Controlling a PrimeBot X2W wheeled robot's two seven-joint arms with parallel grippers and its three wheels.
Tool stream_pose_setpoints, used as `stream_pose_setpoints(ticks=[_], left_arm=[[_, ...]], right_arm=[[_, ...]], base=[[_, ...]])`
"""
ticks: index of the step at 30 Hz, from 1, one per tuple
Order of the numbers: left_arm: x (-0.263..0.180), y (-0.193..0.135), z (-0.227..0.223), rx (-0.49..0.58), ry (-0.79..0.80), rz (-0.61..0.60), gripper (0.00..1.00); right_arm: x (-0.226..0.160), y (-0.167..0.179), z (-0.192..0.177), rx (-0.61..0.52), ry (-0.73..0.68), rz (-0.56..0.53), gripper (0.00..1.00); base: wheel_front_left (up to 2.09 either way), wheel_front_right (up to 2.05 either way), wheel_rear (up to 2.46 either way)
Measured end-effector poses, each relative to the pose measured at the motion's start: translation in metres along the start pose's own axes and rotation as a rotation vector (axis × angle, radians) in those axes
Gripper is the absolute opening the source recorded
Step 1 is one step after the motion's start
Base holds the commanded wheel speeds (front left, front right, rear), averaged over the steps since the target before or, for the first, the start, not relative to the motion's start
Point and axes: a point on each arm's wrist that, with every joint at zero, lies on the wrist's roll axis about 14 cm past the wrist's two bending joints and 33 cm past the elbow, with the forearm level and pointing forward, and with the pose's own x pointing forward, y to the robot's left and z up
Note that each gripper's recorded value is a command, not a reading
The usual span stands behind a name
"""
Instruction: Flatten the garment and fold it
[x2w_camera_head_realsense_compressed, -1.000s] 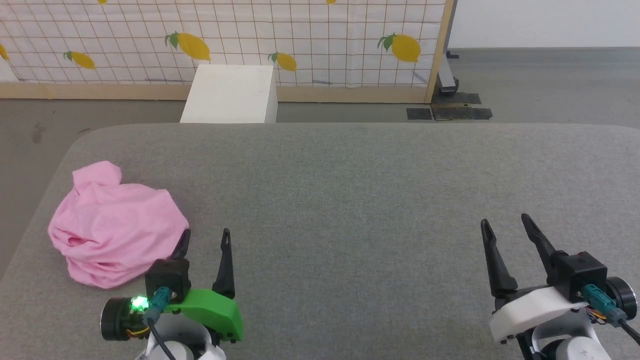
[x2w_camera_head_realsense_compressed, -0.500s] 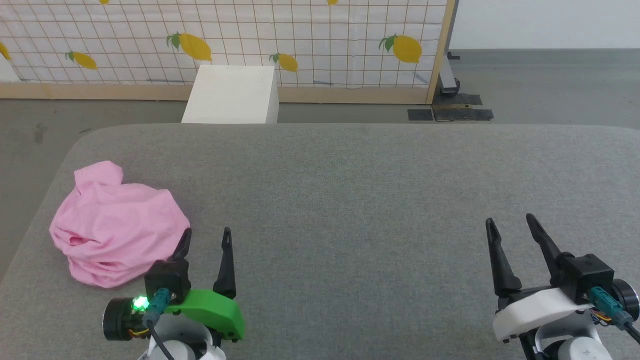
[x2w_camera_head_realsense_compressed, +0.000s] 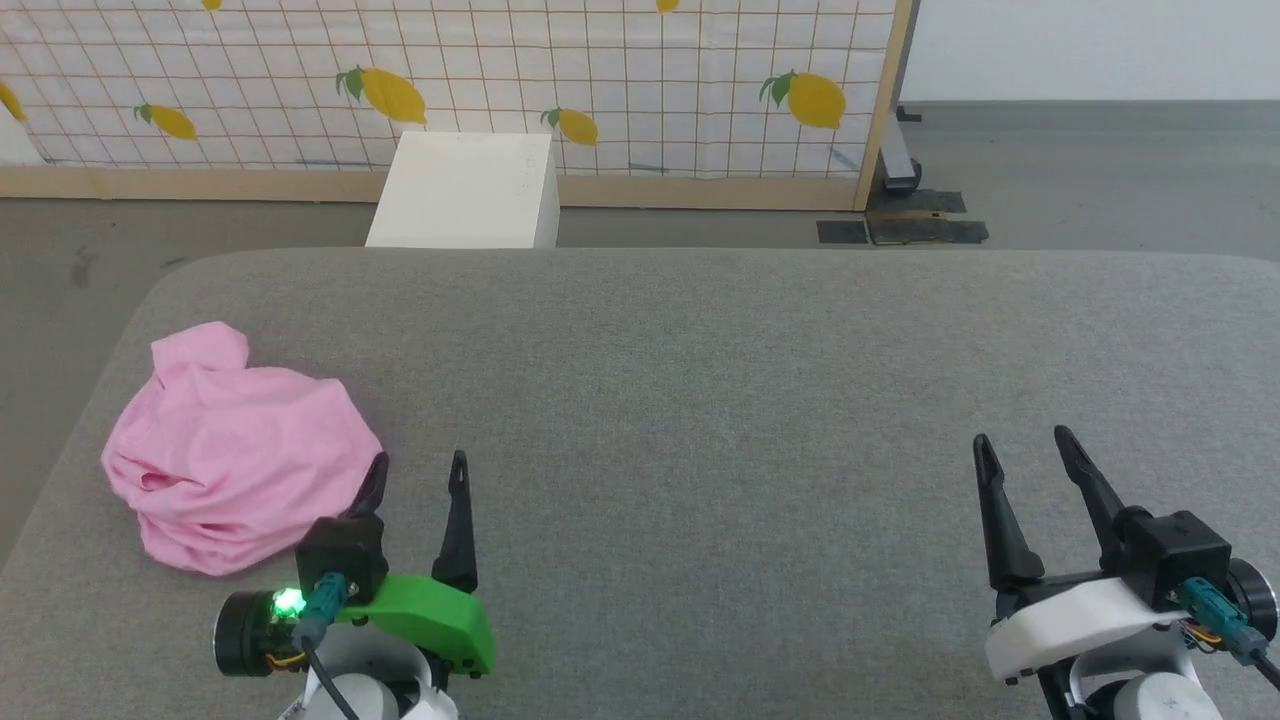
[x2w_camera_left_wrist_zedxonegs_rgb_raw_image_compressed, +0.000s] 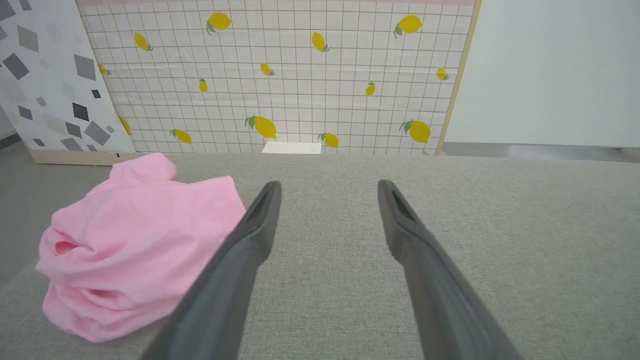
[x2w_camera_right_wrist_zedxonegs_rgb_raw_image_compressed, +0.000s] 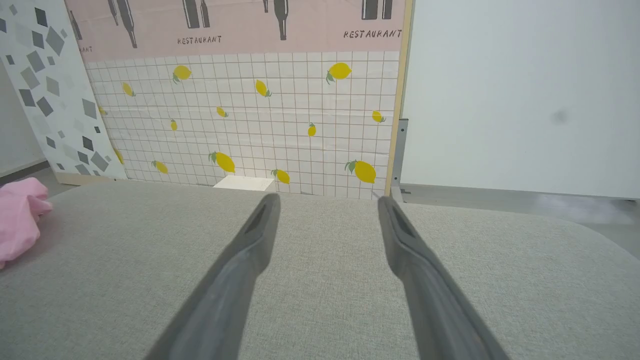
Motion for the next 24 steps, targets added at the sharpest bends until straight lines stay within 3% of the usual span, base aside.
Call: stream_pose_setpoints(ticks=[24], left_arm=[[0.0025,-0.0030,-0.0023,-0.026,-0.017,-0.002,1.00]], right_arm=[[0.0004,-0.0031,0.0002,0.005,-0.028,-0.010,1.00]], base=[[0.00,0.00,0.00]])
